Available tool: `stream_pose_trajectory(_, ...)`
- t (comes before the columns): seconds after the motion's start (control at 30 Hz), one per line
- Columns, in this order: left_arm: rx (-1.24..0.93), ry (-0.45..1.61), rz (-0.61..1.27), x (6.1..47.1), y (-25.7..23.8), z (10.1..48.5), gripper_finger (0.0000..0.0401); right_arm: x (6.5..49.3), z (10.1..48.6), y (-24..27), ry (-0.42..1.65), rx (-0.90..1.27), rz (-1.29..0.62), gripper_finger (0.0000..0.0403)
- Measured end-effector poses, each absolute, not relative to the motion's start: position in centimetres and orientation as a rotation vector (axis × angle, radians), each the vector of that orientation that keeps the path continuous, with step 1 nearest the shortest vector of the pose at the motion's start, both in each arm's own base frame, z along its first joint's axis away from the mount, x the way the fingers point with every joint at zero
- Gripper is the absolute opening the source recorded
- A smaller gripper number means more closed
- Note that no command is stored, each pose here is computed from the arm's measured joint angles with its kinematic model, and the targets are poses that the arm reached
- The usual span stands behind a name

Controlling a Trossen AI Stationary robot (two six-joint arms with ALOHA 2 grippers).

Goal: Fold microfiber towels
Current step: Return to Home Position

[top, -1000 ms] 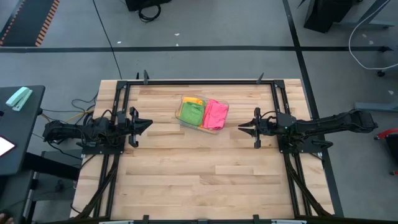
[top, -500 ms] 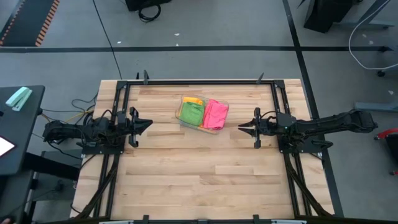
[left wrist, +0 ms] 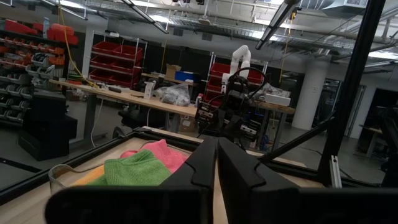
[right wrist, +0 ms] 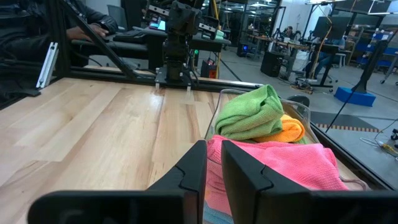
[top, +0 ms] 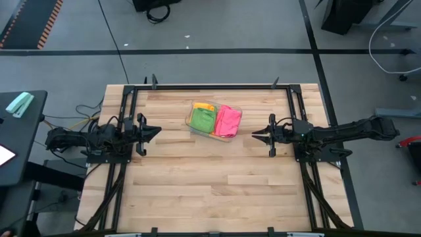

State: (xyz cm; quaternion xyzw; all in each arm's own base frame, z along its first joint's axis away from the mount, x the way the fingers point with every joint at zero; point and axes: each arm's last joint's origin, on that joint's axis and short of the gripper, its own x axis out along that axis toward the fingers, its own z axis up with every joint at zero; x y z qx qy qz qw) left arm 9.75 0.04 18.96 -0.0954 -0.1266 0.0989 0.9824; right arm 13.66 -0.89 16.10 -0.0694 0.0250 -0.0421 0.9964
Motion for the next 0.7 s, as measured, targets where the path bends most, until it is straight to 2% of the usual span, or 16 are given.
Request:
stream_pose_trajectory(0.33, -0.192, -0.255, 0.199, 9.75, 0.04, 18.97, 0.0036, 13.66, 16.10, -0.88, 0.050, -0.139, -0.084, 0.0058)
stream_pose_trajectory(0.7, -0.192, -0.255, 0.199, 9.75, 0.04, 18.96, 0.0023, 13.66, 16.10, -0.88, 0.050, -0.139, -0.084, 0.0058)
